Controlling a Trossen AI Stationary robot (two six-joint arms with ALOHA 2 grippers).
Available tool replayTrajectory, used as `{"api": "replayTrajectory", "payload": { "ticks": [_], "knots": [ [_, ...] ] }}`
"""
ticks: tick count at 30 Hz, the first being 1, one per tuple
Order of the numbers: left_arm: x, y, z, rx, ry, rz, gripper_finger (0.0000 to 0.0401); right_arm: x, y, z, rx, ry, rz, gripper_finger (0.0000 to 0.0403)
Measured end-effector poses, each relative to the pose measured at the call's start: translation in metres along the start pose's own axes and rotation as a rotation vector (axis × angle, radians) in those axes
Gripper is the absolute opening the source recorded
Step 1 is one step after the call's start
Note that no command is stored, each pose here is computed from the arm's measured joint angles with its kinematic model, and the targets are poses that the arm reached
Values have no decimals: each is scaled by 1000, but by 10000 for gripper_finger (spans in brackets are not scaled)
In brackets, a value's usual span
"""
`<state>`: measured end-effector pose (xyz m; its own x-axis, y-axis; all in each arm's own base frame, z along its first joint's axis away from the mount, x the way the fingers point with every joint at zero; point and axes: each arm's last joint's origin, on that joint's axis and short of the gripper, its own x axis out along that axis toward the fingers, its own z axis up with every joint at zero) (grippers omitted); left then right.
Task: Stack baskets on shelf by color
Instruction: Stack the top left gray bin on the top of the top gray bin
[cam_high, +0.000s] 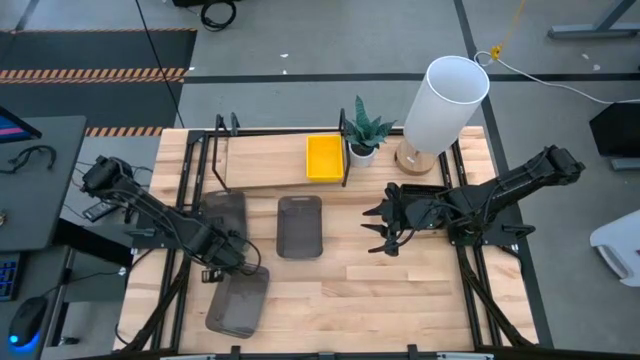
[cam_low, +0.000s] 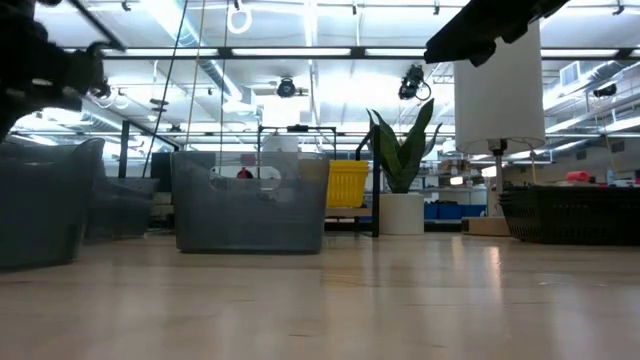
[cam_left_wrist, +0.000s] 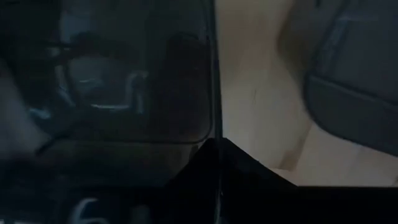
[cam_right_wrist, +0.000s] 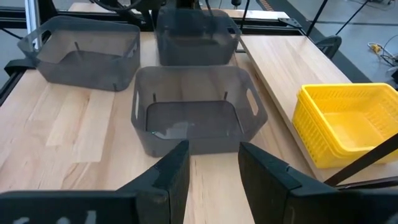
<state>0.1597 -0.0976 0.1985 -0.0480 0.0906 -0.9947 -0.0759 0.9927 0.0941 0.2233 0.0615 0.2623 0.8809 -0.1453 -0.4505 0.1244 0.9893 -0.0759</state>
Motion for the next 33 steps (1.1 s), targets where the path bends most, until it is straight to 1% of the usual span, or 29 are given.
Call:
{"api": "replayTrajectory", "payload": {
  "ticks": [7, 9, 13, 17, 21, 23, 27, 30, 33],
  "knots": [
    [-41, 1, 5, 7, -42, 62, 6, -1, 2, 1, 9, -9, 14, 142],
    [-55, 1, 8, 4, -75, 62, 5, -1, 3, 1, 8, -10, 18, 142],
    [-82, -1, 15, 7, -184, 36, 4, -2, 4, 1, 6, -11, 20, 142],
    [-104, 0, 22, -25, -275, 1, 4, -2, 4, 1, 5, -12, 20, 142],
    [-115, -3, 42, -70, -370, -41, 4, -2, 4, 1, 4, -12, 20, 142],
    [-117, -7, 55, -45, -401, -31, 4, -2, 4, 1, 4, -11, 20, 142],
    [-114, -16, 85, 13, -385, 28, 4, -2, 4, 1, 4, -11, 20, 142],
    [-111, -22, 110, 41, -361, 50, 4, -2, 4, 1, 4, -11, 20, 142],
    [-111, -26, 133, 65, -336, 50, 4, -2, 4, 1, 4, -11, 20, 142]
  ]
}}
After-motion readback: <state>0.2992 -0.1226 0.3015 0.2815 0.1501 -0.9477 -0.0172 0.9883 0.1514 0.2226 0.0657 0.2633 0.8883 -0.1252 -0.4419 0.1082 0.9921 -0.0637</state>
